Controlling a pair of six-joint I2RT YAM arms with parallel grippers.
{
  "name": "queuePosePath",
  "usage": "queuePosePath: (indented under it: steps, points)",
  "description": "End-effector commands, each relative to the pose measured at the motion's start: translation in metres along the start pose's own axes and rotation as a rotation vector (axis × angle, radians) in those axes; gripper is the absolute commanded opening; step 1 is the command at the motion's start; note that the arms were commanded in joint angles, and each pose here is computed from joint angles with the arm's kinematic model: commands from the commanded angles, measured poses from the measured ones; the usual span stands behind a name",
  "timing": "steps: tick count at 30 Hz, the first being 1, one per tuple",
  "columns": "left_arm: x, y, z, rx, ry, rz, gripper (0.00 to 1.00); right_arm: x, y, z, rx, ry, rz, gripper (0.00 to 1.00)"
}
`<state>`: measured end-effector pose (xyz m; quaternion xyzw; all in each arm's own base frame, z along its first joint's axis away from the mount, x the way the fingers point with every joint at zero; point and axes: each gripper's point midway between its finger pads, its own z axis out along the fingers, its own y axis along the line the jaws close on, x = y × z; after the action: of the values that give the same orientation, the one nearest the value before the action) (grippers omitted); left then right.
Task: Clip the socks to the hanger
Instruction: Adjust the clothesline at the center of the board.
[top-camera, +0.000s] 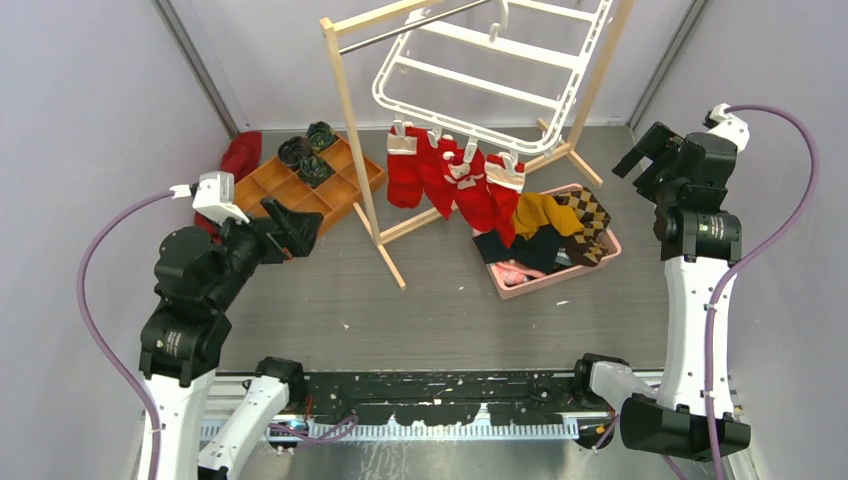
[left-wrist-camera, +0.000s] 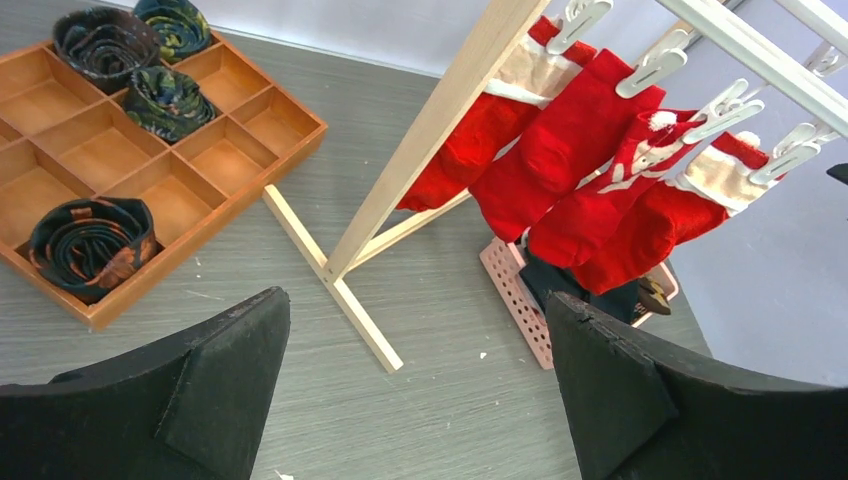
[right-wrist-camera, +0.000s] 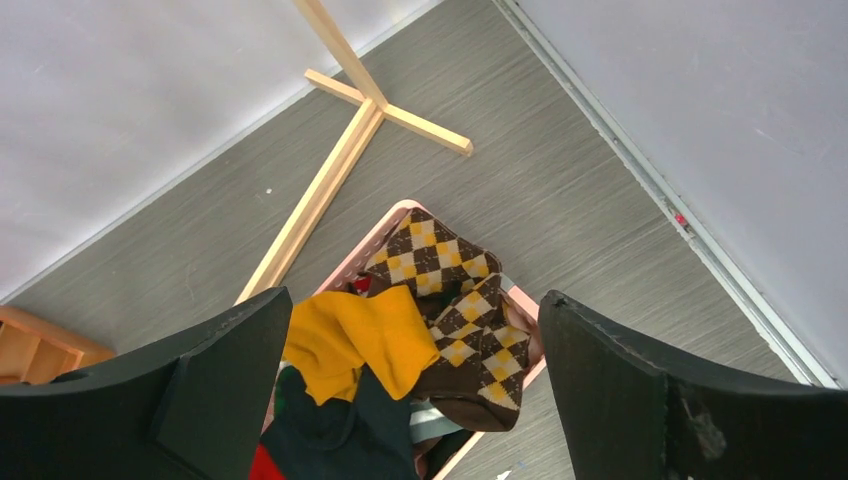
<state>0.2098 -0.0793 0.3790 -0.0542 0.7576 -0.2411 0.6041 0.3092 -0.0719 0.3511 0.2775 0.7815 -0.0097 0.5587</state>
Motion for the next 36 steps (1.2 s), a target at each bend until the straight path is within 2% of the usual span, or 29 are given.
queuePosePath:
  steps: [1,4,6,8,12,14,19,23,30,32,36]
  points:
    - [-0.011,-0.017,0.001,0.084,-0.045,-0.007,1.0,-0.015,0.016,-0.004,-0.085,-0.047,0.017,1.0]
    - [-0.004,-0.025,0.002,0.149,-0.037,0.0,1.0,-0.008,0.025,-0.005,-0.147,-0.02,-0.02,1.0]
    - [0.001,-0.032,0.003,0.208,-0.039,0.009,1.0,-0.001,0.04,-0.01,-0.261,-0.01,-0.086,1.0]
    - [0.007,-0.039,0.006,0.279,-0.06,0.023,1.0,0.014,0.056,-0.02,-0.411,-0.006,-0.204,1.0]
    - [0.014,-0.046,0.013,0.36,-0.09,0.025,0.99,0.058,0.094,-0.065,-0.859,0.03,-0.53,1.0]
    - [0.017,-0.045,0.018,0.37,-0.093,0.025,0.99,0.071,0.098,-0.071,-0.944,0.048,-0.569,1.0]
    - [0.031,-0.037,0.033,0.373,-0.105,0.031,0.98,0.091,0.096,-0.051,-0.957,0.178,-0.552,1.0]
    - [0.044,-0.03,0.048,0.393,-0.129,0.042,0.94,0.095,0.094,-0.02,-0.921,0.196,-0.545,1.0]
    - [0.053,-0.02,0.08,0.415,-0.203,0.031,0.9,0.043,0.069,0.088,-0.692,0.003,-0.297,1.0]
    - [0.054,-0.019,0.089,0.413,-0.198,0.028,0.9,0.024,0.074,0.114,-0.71,-0.105,-0.328,1.0]
    - [0.061,-0.016,0.108,0.399,-0.189,0.079,0.9,0.008,0.088,0.166,-0.787,-0.2,-0.356,1.0]
